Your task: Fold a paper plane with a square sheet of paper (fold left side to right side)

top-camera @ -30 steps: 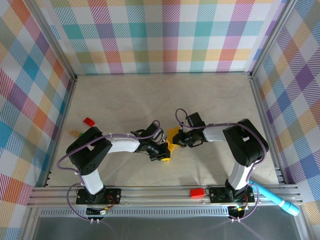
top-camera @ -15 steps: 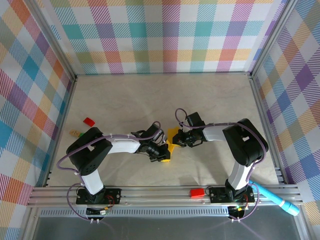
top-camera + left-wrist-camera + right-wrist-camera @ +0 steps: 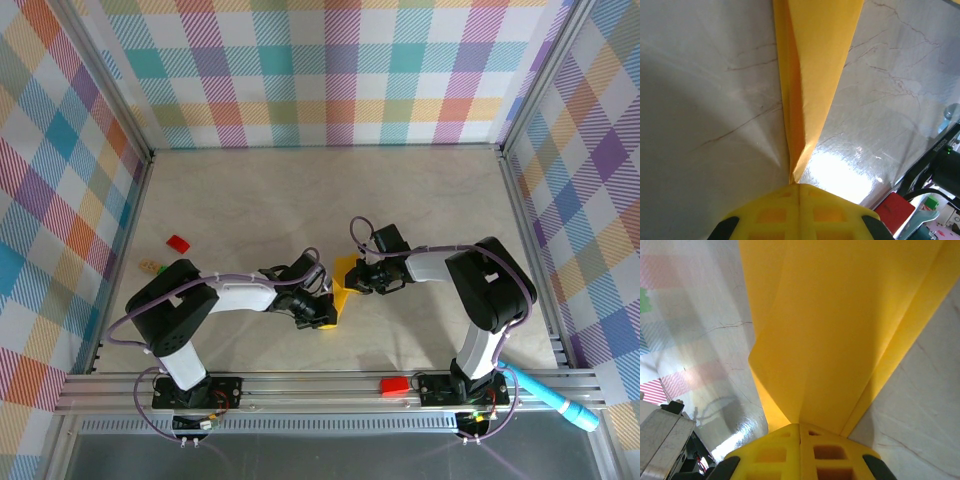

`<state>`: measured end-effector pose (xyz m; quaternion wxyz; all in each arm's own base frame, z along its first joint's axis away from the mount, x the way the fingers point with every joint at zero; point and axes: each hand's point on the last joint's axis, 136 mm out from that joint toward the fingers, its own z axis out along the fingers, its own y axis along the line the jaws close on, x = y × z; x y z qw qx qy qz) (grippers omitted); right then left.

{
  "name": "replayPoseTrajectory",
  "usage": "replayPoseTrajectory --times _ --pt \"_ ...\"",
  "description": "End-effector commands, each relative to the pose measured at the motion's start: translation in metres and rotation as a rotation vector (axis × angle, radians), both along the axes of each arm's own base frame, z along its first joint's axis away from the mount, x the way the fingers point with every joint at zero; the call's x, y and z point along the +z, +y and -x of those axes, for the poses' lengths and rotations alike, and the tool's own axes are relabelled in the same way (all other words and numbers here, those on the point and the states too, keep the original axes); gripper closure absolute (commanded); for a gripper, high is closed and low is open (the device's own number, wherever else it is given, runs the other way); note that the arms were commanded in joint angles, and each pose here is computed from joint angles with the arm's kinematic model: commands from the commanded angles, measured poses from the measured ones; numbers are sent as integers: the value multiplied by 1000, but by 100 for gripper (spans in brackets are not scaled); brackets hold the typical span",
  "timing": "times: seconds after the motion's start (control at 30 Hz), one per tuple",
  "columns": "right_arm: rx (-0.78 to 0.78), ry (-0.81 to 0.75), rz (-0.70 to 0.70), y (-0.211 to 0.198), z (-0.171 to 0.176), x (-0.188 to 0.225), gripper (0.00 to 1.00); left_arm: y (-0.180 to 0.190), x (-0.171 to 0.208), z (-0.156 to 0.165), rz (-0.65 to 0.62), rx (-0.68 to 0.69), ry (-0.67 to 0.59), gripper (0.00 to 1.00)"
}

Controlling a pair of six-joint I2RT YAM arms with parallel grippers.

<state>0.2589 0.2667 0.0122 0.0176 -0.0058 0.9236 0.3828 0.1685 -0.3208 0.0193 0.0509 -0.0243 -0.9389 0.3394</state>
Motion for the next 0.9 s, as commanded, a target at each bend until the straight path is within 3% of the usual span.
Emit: replayPoseTrajectory --times 0.0,0.33,0.53,0.87 --pt "-32 136 255 -42 33 -55 100 16 -6 23 -64 -21 54 100" --pt "-29 127 236 -38 31 -49 100 -12 56 -13 135 -13 -57 100" --pt "-33 126 228 -37 29 -48 100 -22 46 -37 119 -33 -65 100" --pt "-34 131 233 -37 31 -50 100 -31 19 -46 98 -43 -39 100"
